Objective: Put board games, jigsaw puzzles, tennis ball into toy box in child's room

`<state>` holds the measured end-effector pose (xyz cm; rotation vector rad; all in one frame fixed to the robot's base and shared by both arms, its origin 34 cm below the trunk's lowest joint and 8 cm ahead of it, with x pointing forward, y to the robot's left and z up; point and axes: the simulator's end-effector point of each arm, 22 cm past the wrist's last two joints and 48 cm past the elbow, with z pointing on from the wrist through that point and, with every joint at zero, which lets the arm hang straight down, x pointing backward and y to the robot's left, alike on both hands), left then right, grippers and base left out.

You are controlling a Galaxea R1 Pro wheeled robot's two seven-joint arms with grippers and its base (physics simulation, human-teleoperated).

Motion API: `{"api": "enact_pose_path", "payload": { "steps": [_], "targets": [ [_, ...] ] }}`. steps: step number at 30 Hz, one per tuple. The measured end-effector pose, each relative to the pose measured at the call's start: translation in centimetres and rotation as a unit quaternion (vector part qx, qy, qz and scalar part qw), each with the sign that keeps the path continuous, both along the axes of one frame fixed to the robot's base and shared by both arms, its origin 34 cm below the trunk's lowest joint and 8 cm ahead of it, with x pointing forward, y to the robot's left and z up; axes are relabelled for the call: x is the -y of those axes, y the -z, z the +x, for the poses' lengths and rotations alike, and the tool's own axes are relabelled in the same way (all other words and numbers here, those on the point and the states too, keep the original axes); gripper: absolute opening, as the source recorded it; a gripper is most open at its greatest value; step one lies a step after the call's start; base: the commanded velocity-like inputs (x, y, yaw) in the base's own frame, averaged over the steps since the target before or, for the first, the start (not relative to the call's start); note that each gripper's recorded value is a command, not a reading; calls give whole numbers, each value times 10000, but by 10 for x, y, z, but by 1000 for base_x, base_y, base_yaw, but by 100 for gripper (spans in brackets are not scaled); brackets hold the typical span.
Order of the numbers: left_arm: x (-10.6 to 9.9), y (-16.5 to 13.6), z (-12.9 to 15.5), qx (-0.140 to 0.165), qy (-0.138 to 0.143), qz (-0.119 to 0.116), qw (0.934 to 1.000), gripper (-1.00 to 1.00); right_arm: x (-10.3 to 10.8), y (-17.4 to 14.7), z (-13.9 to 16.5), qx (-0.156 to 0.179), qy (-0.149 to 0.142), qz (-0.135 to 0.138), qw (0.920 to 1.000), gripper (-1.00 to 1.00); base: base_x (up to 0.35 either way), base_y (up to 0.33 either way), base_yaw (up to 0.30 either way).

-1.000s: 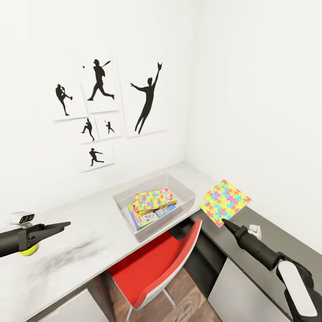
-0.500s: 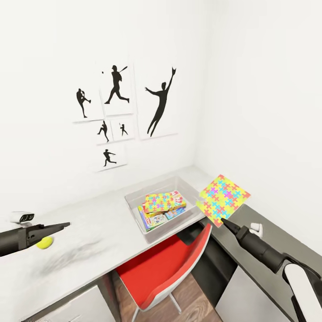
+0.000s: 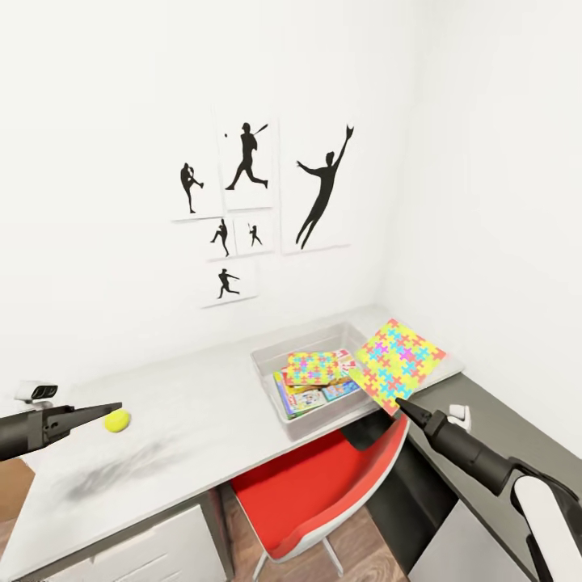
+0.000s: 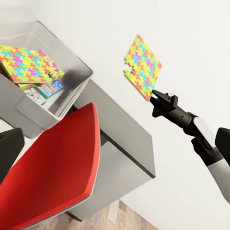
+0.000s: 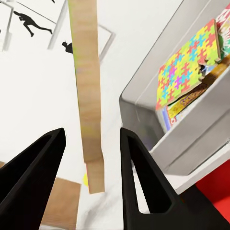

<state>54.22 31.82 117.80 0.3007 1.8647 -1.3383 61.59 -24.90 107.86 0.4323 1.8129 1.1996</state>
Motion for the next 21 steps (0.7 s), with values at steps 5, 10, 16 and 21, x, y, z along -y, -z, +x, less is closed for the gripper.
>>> {"api": "enact_pose_path", "payload": {
  "steps": [5, 10, 16, 21],
  "targets": [
    [0, 1, 0, -14, 6, -2, 10000, 100, -1, -7, 0, 77, -16, -20, 10000, -100, 0, 0, 21],
    [1, 1, 0, -19, 16, -6, 10000, 100, -1, -1, 1, -27, 56, -82, 9999, -100, 0, 0, 1],
    [1, 2, 0, -27, 14, -12, 10000, 100, -3, 5, 11, -609, -68, -439, 9972, -100, 0, 0, 0],
    [1, 2, 0, -30, 17, -12, 10000, 100, 3, -21, 44, -591, 73, -767, 9953, -100, 0, 0, 0]
  ]
}}
